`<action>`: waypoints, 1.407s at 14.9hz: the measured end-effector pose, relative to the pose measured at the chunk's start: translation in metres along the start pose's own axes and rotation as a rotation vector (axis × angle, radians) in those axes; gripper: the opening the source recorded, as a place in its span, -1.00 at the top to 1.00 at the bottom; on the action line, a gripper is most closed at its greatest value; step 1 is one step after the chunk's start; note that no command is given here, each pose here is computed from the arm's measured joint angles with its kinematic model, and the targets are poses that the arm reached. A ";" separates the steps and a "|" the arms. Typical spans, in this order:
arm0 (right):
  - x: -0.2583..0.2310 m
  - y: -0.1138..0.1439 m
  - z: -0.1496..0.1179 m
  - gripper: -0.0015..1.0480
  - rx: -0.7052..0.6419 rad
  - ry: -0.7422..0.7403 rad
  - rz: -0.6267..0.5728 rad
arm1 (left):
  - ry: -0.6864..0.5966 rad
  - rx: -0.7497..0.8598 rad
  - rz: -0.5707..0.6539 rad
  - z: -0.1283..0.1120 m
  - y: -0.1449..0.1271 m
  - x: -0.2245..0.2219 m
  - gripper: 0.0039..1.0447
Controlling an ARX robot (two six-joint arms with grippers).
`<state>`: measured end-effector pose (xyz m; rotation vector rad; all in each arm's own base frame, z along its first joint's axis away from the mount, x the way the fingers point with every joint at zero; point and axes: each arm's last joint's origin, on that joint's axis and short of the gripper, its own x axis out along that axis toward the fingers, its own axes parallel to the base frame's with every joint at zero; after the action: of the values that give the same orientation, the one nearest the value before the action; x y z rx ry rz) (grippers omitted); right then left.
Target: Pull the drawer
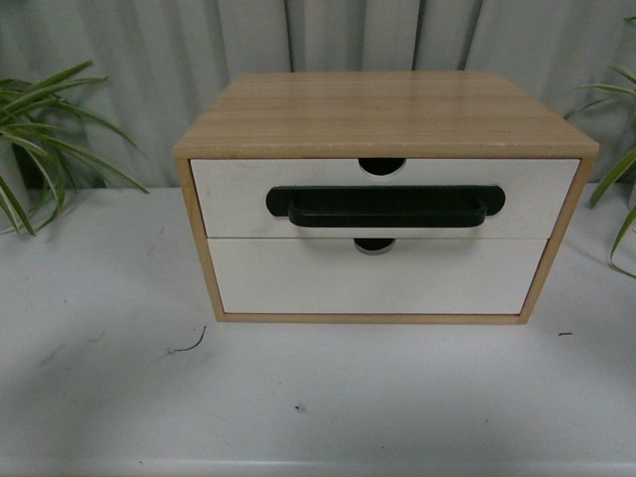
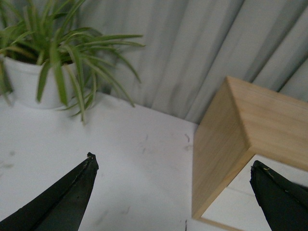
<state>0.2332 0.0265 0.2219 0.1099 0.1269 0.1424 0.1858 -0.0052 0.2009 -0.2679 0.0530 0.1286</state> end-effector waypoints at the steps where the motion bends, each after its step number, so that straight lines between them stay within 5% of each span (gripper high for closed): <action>1: 0.049 0.024 0.034 -0.87 -0.076 -0.013 0.055 | 0.026 0.094 -0.125 0.018 -0.026 0.052 -0.88; 3: 0.069 0.052 0.063 -0.87 -0.407 -0.112 0.268 | 0.160 0.403 -0.501 0.017 -0.075 0.082 -0.88; 6: 0.090 0.031 0.052 -0.87 -0.920 -0.013 0.514 | 0.367 0.865 -0.893 0.020 -0.113 0.101 -0.88; 13: 0.094 0.022 0.047 -0.87 -1.181 0.039 0.661 | 0.507 1.001 -1.002 0.011 -0.134 0.111 -0.88; 17: 0.097 0.009 0.018 -0.87 -1.416 0.160 0.816 | 0.554 1.036 -1.032 0.003 -0.158 0.132 -0.88; 21: 0.101 0.011 0.002 -0.87 -1.458 0.155 0.862 | 0.557 1.048 -1.089 -0.011 -0.173 0.129 -0.88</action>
<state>0.3315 0.0521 0.2129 -1.3234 0.0981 1.0634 0.3363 -0.1579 0.2260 0.7424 0.4981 -1.0474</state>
